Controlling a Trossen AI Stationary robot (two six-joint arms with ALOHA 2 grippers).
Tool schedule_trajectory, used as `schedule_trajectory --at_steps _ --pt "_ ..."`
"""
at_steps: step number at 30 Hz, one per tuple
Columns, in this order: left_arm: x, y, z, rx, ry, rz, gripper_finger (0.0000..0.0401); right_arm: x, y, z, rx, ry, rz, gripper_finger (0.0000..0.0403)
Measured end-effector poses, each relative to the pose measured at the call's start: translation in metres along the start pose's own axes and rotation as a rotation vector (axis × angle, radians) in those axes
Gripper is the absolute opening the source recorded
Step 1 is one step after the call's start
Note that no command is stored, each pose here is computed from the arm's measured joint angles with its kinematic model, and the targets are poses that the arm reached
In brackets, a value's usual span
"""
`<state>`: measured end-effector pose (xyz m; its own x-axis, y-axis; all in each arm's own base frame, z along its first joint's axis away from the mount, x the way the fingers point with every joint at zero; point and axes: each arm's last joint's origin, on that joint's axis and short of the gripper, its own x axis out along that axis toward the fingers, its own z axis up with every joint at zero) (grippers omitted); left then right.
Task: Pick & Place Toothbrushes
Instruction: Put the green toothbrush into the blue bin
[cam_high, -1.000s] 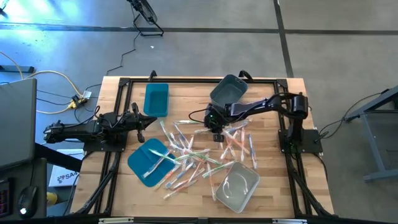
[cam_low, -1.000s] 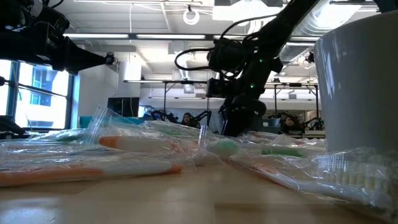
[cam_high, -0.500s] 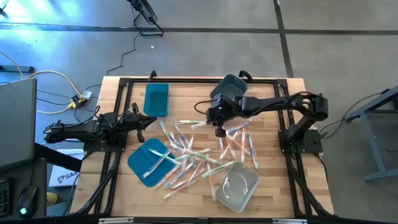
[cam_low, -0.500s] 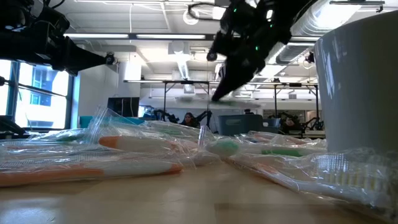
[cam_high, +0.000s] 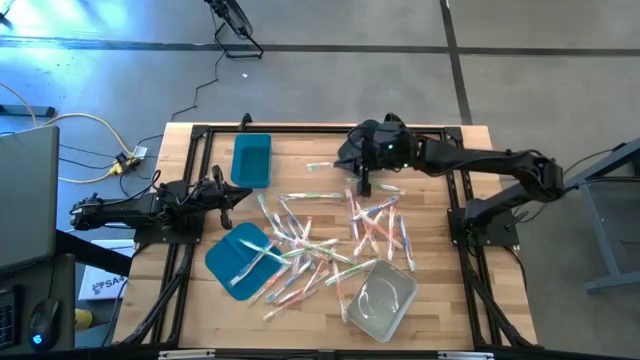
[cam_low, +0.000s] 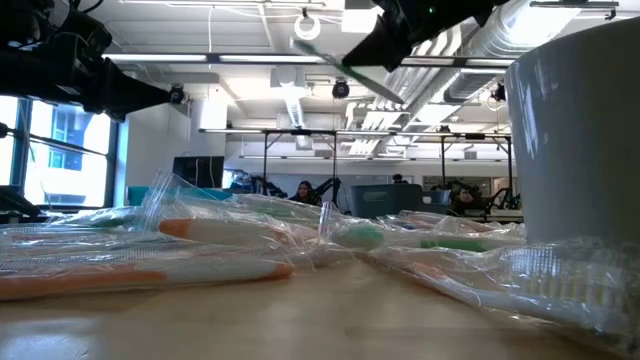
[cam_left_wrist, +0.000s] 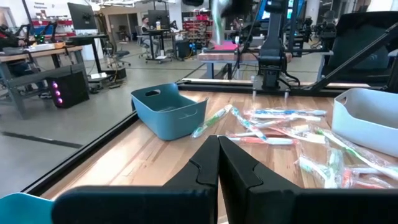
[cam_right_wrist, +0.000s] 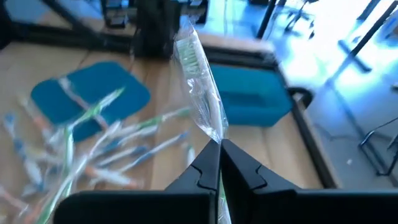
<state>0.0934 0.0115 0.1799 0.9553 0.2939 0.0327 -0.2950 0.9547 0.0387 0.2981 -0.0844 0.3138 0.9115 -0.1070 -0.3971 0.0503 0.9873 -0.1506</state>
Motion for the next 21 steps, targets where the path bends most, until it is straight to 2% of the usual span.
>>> schedule_trajectory --at_steps 10,15,18,21 --pt "0.000 0.000 0.001 -0.003 -0.012 0.002 0.0000 -0.008 -0.013 0.007 0.002 -0.076 -0.055 0.0004" --pt "0.000 0.002 0.004 -0.064 -0.040 0.063 0.0005 -0.007 -0.015 0.006 0.005 -0.073 -0.061 0.0004" --pt "0.000 0.002 0.004 -0.068 -0.039 0.078 0.0032 -0.007 -0.015 0.007 0.003 -0.082 -0.063 0.0004" --pt "0.000 0.003 0.004 -0.076 -0.044 0.095 0.0078 -0.007 -0.015 0.007 0.002 -0.086 -0.063 0.0004"
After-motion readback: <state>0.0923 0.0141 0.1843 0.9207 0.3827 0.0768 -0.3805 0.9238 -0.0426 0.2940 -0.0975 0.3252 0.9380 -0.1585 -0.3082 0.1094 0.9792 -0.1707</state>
